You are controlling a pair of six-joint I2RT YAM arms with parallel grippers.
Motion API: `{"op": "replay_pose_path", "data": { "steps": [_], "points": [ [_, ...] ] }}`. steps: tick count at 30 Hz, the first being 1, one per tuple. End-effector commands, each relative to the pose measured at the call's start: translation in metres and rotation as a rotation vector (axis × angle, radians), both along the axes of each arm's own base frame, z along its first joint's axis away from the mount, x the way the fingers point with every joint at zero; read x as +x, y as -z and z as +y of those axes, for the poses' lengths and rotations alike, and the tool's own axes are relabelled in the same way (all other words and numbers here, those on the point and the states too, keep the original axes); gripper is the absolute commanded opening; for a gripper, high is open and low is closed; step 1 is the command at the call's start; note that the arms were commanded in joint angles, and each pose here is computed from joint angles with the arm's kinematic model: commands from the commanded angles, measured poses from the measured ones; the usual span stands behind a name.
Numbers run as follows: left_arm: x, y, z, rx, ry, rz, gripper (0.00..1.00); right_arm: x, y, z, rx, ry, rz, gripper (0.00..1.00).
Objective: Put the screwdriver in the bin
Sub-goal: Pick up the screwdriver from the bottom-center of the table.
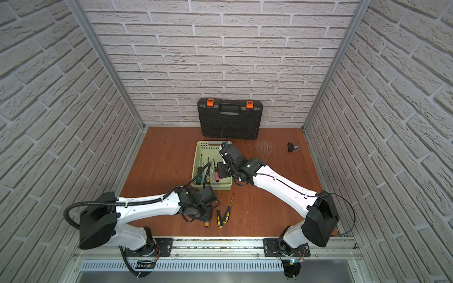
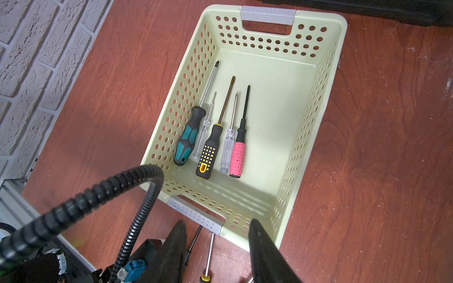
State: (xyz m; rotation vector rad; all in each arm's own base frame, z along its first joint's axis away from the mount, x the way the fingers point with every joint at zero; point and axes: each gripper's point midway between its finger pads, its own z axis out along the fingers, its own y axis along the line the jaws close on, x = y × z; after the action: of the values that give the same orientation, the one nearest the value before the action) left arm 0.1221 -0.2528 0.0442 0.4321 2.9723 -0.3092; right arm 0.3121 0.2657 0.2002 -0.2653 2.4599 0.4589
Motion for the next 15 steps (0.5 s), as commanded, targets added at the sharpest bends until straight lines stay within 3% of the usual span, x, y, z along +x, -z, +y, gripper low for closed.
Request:
{"op": "replay_pose_path", "data": {
  "steps": [1, 12, 15],
  "points": [
    [0.003, 0.007, -0.008, -0.008, -0.010, -0.004, 0.55, 0.009, -0.009, 0.006, 0.037, 0.011, -0.037, 0.44],
    [-0.006, 0.031, -0.008, 0.036, -0.019, 0.068, 0.49, 0.008, 0.004, 0.011, 0.051, 0.012, -0.003, 0.44],
    [-0.010, 0.033, -0.006, 0.050, -0.012, 0.080, 0.43, 0.008, 0.005, 0.012, 0.055, 0.009, -0.001, 0.44]
  ]
}}
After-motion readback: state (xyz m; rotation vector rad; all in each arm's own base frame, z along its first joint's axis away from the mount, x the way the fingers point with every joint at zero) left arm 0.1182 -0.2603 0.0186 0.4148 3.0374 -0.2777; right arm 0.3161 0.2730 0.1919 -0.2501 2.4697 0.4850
